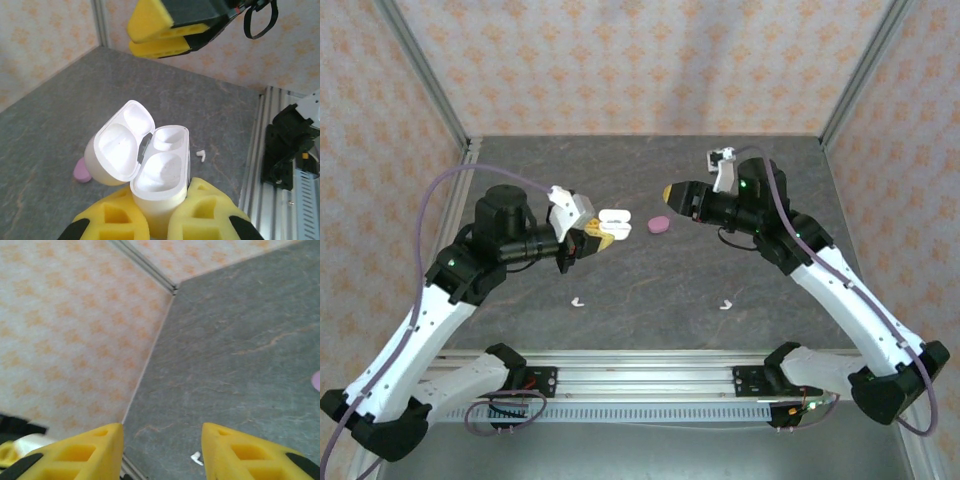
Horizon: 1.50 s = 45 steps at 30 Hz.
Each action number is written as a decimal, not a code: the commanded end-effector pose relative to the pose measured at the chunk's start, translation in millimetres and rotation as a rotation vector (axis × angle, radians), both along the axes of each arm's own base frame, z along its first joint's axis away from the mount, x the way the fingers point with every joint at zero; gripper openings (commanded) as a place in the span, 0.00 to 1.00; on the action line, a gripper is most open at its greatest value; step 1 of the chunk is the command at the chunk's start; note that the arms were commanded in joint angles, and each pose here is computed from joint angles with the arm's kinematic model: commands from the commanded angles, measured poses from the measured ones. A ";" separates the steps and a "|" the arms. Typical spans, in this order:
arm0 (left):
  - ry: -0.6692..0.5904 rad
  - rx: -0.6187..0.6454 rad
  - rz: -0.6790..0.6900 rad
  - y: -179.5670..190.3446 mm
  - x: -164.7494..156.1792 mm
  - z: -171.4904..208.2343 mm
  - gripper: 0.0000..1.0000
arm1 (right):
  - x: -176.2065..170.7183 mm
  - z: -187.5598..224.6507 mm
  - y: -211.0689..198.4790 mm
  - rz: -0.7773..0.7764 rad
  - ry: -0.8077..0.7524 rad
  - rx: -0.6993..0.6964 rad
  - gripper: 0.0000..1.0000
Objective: Insert the wireless bluetooth earbuds into the charging case
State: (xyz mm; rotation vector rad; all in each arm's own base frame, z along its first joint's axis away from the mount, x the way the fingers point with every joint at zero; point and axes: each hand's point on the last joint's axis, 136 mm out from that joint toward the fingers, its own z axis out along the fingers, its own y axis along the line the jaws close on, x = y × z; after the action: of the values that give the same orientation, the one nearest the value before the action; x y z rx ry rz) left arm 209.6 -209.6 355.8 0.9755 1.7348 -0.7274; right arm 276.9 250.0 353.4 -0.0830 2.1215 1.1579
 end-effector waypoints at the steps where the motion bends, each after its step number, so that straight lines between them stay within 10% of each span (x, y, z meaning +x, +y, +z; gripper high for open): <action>1: -0.024 0.021 0.101 20.5 -2.6 2.7 0.00 | 14.1 -54.3 13.7 -0.028 0.149 -0.064 0.42; 17: -0.073 -0.051 0.197 48.1 -29.9 30.3 0.00 | -58.6 -247.7 194.9 0.606 0.254 -0.595 0.42; 45: -0.086 -0.063 0.218 55.0 -36.4 30.1 0.00 | -67.9 -322.9 219.6 0.637 0.182 -1.047 0.46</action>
State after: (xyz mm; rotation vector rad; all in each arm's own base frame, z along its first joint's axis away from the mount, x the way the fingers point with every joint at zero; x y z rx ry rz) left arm 171.9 -159.6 387.5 0.7805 1.6865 -0.6004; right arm 205.2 479.7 35.1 -1.2169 2.7202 0.3255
